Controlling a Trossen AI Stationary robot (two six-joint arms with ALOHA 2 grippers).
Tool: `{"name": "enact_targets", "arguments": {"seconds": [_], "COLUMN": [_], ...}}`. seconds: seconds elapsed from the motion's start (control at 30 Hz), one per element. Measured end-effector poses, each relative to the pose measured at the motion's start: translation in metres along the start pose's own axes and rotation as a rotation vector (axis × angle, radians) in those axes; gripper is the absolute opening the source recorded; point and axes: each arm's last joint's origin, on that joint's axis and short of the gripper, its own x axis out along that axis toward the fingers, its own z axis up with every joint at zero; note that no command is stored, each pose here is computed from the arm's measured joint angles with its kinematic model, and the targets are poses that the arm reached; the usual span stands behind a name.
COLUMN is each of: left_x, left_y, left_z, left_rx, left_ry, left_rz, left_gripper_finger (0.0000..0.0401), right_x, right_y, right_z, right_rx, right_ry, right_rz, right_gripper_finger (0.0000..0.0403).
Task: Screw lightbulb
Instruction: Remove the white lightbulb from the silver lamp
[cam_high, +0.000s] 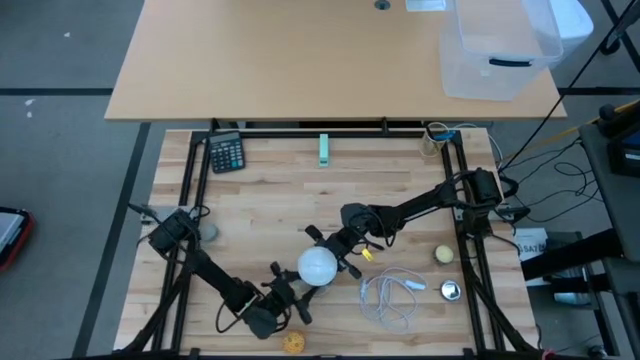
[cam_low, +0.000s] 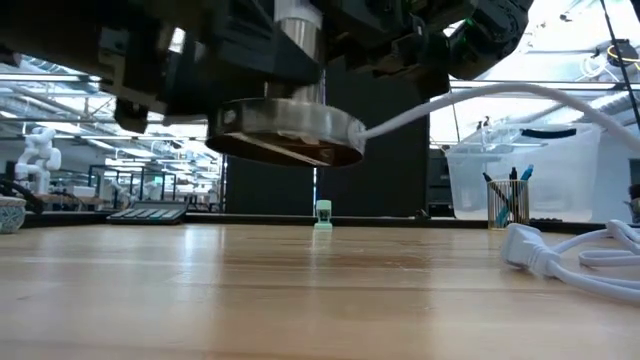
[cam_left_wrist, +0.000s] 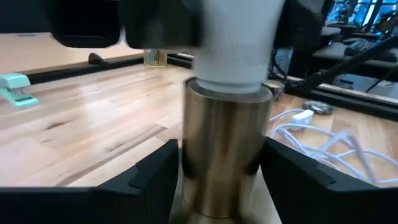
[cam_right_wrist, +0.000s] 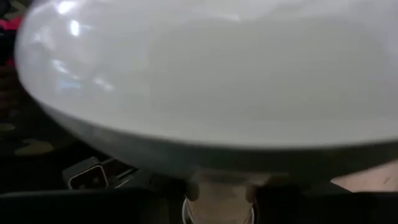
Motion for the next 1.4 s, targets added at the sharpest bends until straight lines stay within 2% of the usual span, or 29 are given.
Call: {"name": "enact_targets", "arguments": {"seconds": [0.13, 0.37, 0.67, 1.0, 1.4], "left_x": [0.012, 0.021, 0.010, 0.008, 0.025], "left_y": [-0.007, -0.005, -0.011, -0.007, 0.039], "left_z": [-0.007, -0.006, -0.006, -0.010, -0.017], "left_rx": [0.054, 0.080, 0.237, 0.292, 0.211], "left_ry": [-0.003, -0.014, -0.007, 0.011, -0.040], "left_rz": [0.030, 0.072, 0.019, -0.175, -0.672], "left_gripper_finger": [0.0210, 0.0200, 0.0177, 0.0173, 0.0173], "right_x": [0.000, -0.001, 0.001, 0.008, 0.017], "right_y": [0.000, -0.001, 0.002, 0.013, 0.024], "right_z": [-0.001, -0.001, 0.000, -0.001, -0.001], "right_rx": [0.013, 0.014, -0.003, 0.006, 0.023], "right_ry": [0.004, 0.007, 0.002, 0.006, 0.012], "right_rz": [0.003, -0.018, 0.004, 0.077, 0.109], "right_gripper_finger": [0.0134, 0.0134, 0.0134, 0.0134, 0.0134]}}
